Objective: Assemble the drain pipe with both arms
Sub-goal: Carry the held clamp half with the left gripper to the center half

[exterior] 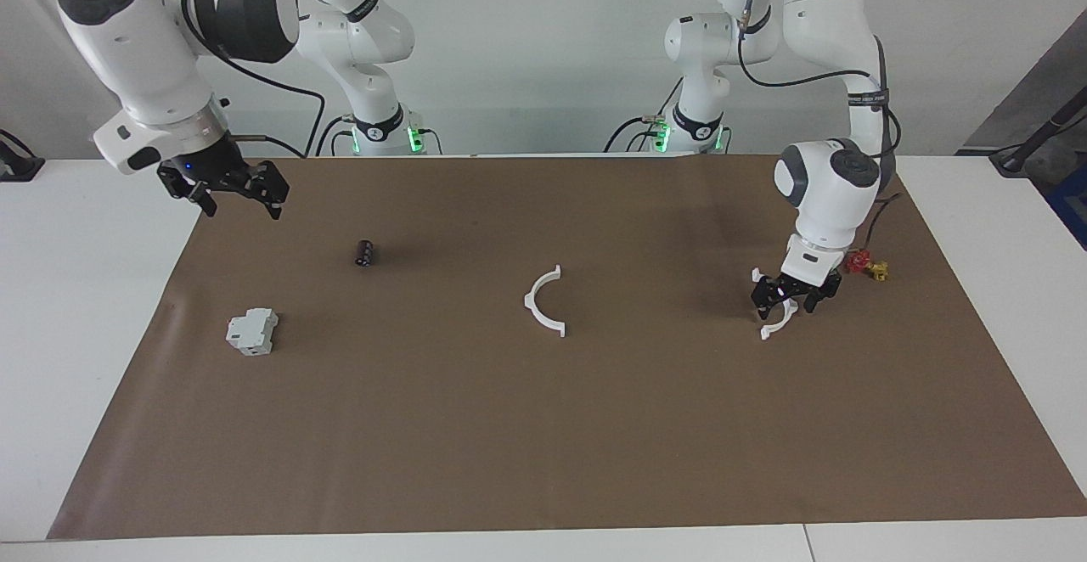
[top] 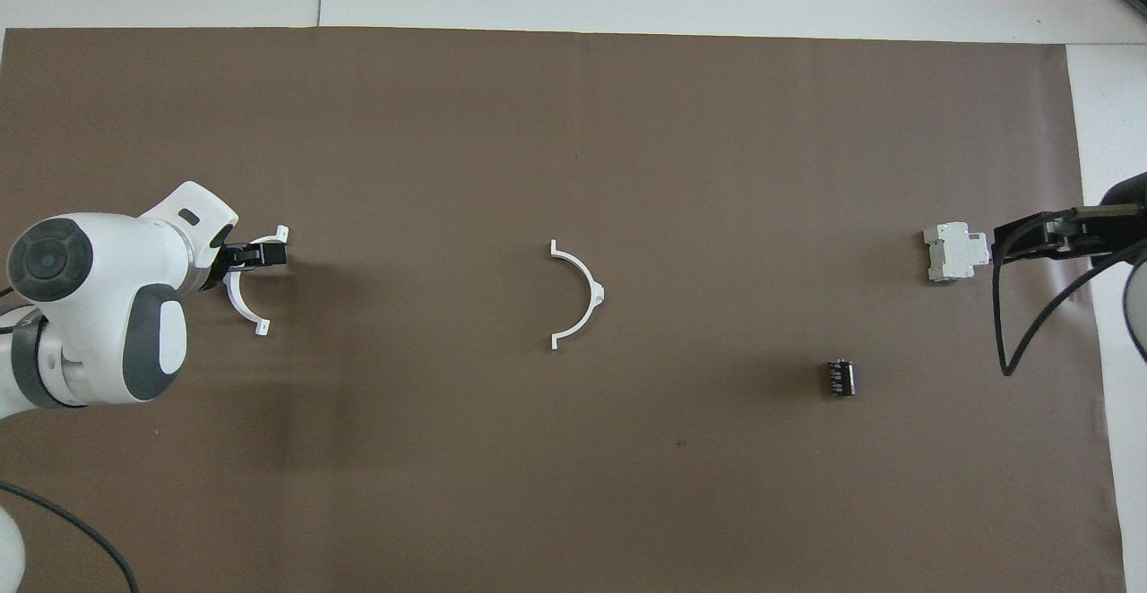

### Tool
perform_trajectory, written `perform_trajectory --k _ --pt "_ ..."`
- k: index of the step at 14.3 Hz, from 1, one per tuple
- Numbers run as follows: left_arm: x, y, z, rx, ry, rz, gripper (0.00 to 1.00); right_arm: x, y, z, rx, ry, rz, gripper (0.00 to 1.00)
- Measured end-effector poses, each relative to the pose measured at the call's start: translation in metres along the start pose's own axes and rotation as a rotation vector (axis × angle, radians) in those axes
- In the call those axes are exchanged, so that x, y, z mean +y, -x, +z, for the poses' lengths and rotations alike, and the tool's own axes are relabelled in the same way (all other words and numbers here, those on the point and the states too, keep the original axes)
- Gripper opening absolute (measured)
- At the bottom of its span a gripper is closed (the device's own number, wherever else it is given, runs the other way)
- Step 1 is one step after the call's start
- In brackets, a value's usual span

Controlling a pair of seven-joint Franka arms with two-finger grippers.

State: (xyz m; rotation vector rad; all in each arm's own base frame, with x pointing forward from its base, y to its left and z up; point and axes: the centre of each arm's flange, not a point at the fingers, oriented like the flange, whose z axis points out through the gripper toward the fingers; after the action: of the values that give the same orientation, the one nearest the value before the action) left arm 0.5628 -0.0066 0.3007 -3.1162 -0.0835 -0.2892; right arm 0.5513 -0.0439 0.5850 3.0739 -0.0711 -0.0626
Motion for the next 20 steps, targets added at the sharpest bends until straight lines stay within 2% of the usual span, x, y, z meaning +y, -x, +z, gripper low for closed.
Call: perform_trajectory --k 4,10,11,13,17,20 --pt "-0.008 0.002 0.002 -0.006 -0.004 -0.013 1.0 -0.004 0.01 -0.044 -0.001 -0.007 -0.002 1.0" --pt "-0.008 0.007 0.006 -0.018 -0.005 -0.013 1.0 -0.02 0.01 -0.041 -0.022 -0.048 0.009 1.0" --pt "-0.008 0.007 0.006 -0.018 -0.005 -0.013 0.92 -0.02 0.011 -0.041 -0.023 -0.051 0.008 1.0" --pt "-0.008 0.007 0.006 -0.017 -0.005 -0.012 0.65 -0.021 0.011 -0.041 -0.023 -0.054 0.008 1.0" --pt "-0.003 0.006 0.001 -0.009 -0.001 -0.005 0.22 -0.021 0.011 -0.041 -0.023 -0.055 0.009 1.0" --pt "-0.003 0.005 0.001 -0.008 -0.001 -0.006 0.21 -0.02 0.011 -0.041 -0.023 -0.056 0.009 1.0"
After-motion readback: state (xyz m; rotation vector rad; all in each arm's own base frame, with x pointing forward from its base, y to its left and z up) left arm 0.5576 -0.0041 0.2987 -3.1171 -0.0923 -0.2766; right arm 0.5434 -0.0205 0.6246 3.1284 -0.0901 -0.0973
